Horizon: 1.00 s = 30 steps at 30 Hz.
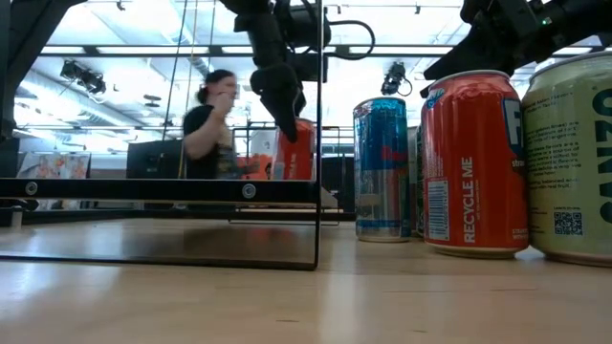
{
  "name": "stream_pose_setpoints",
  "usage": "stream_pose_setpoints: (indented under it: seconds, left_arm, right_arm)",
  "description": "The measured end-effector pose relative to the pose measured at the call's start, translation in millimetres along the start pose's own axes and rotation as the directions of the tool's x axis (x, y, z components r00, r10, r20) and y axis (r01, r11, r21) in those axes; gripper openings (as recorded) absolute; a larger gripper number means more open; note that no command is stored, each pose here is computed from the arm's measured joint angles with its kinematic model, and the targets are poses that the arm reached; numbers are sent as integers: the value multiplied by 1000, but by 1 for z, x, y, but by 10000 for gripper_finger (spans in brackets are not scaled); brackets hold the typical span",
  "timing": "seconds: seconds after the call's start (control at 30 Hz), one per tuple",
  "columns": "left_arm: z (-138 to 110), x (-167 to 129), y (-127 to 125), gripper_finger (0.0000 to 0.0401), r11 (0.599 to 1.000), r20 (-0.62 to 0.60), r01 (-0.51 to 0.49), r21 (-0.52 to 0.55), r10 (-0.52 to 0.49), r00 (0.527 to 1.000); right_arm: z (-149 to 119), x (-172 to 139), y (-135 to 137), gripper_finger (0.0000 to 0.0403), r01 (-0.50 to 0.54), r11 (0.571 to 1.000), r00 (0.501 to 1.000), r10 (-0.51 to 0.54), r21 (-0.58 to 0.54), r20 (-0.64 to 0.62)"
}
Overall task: Place canned beverage on shelf
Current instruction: Put the top orange soda can on the shelf
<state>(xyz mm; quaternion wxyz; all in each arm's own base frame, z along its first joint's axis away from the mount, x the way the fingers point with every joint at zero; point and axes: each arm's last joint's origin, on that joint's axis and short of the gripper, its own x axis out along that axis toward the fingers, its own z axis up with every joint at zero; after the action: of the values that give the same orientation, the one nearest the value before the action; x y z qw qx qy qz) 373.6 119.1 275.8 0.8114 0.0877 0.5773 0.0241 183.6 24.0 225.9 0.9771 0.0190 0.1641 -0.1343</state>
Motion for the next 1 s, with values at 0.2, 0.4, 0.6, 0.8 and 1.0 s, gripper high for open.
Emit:
stream_pose_setpoints:
  seconds: [0.2, 0.4, 0.6, 0.8, 1.0]
  left_arm:
    - [-9, -10, 1, 309, 999, -36, 11, -40, -12, 999]
    - [-21, -23, 3, 310, 995, -95, 23, -95, -32, 995]
    - [-25, -24, 6, 312, 992, -116, 24, -125, -39, 993]
    - [-28, -31, 5, 313, 990, -127, 27, -136, -45, 991]
    - [-39, -49, -1, 313, 988, -36, -3, -155, -2, 999]
  right_arm:
    - [0, 0, 0, 332, 0, 1000, 1000, 0, 4, 0]
    - [0, 0, 0, 332, -2, 1000, 1000, 2, 8, 3]
    - [0, -1, 2, 332, -12, 1000, 1000, 12, 4, 2]
    - [-1, -2, 6, 332, -30, 1000, 1000, 30, -6, 2]
    - [-1, -3, 6, 332, -27, 1000, 1000, 27, -6, 2]
